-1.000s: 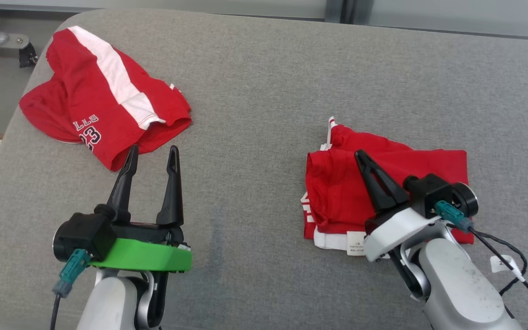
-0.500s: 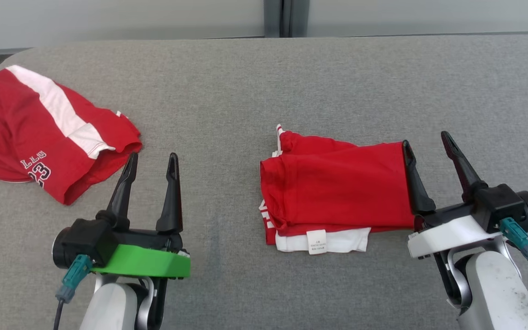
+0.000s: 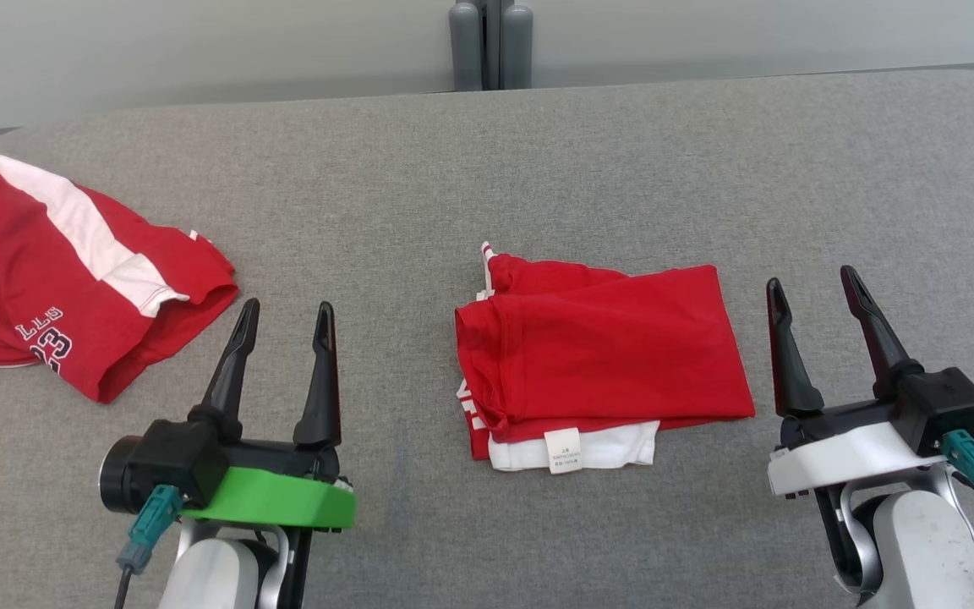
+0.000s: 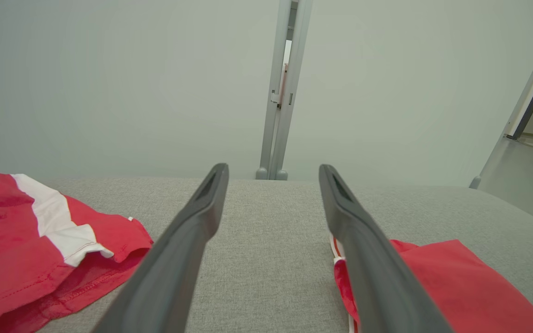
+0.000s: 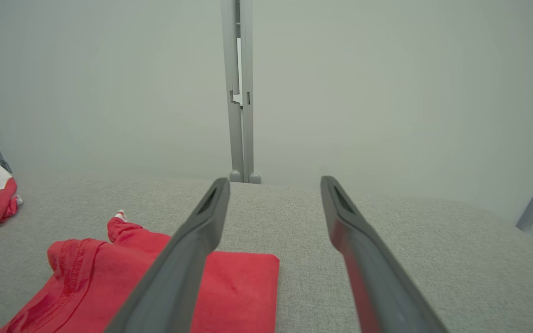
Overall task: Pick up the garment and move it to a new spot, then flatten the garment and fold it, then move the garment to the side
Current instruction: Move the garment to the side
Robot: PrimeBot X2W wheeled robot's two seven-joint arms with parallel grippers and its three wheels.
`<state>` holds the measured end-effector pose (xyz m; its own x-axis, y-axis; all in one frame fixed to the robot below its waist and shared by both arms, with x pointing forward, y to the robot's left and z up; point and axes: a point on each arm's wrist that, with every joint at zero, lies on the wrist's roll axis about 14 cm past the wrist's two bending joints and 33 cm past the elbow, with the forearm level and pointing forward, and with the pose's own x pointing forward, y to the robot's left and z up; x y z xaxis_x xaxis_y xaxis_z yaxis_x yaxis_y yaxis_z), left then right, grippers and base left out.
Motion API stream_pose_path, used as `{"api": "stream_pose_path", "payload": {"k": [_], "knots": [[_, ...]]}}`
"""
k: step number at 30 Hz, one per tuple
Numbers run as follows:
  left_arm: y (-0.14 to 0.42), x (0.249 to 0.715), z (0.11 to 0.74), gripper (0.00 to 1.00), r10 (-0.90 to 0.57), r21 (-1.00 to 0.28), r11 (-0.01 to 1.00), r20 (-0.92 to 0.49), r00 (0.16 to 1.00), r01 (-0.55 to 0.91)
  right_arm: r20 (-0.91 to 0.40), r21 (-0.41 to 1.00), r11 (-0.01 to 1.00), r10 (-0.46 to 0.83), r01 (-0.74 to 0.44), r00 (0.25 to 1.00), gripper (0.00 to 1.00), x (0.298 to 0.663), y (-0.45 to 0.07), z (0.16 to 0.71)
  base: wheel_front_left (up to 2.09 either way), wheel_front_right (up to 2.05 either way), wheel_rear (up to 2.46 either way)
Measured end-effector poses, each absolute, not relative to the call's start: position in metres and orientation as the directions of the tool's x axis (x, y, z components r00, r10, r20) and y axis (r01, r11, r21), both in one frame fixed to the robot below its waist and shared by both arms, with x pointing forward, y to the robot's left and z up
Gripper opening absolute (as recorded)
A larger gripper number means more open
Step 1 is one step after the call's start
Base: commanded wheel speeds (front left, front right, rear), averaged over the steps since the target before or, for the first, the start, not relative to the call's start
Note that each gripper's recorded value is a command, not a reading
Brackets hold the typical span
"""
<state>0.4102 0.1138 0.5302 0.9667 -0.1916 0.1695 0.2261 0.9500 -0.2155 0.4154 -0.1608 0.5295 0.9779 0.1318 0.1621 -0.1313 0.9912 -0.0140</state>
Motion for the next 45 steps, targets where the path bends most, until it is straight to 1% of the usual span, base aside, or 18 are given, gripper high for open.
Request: {"api": "stream_pose_path", "payload": {"k": [7,14,20,24,35,36,37,41,45], "knots": [[0.112,0.409,0.527,1.00,-0.197,-0.217,0.949,0.160,0.967,0.229,0.141,-0.012,0.994,0.112,-0.111,0.984,1.00,0.416,-0.167,0.522,0.00,0.00,0.00],[0.111,0.413,0.517,1.00,-0.208,-0.223,0.946,0.135,0.969,0.235,0.004,0.020,0.996,0.086,-0.086,0.996,1.00,0.420,-0.174,0.476,0.00,0.00,0.00],[0.111,0.419,0.511,1.00,-0.215,-0.222,0.946,0.122,0.969,0.238,-0.117,0.098,0.993,0.082,-0.071,0.990,1.00,0.431,-0.169,0.433,0.00,0.00,0.00],[0.119,0.422,0.503,1.00,-0.197,-0.219,0.952,0.102,0.975,0.215,-0.168,0.119,0.988,0.115,-0.096,0.979,1.00,0.442,-0.156,0.414,0.00,0.00,0.00],[0.132,0.424,0.489,1.00,-0.166,-0.211,0.962,0.061,0.984,0.175,-0.270,0.158,0.979,0.169,-0.129,0.948,1.00,0.449,-0.133,0.376,0.00,0.00,0.00],[0.131,0.425,0.489,1.00,-0.167,-0.212,0.961,0.062,0.984,0.177,-0.278,0.160,0.978,0.175,-0.134,0.945,0.55,0.449,-0.131,0.374,0.00,0.00,0.00],[0.130,0.425,0.490,1.00,-0.171,-0.209,0.961,0.064,0.983,0.181,-0.282,0.158,0.977,0.182,-0.141,0.942,0.00,0.449,-0.129,0.374,0.00,0.00,0.00],[0.124,0.428,0.492,1.00,-0.188,-0.206,0.958,0.075,0.979,0.200,-0.269,0.134,0.976,0.203,-0.172,0.941,0.00,0.451,-0.124,0.380,0.00,0.00,0.00],[0.111,0.432,0.494,1.00,-0.227,-0.204,0.949,0.087,0.970,0.240,-0.230,0.056,0.979,0.202,-0.194,0.952,0.00,0.455,-0.131,0.395,0.00,0.00,0.00]]}}
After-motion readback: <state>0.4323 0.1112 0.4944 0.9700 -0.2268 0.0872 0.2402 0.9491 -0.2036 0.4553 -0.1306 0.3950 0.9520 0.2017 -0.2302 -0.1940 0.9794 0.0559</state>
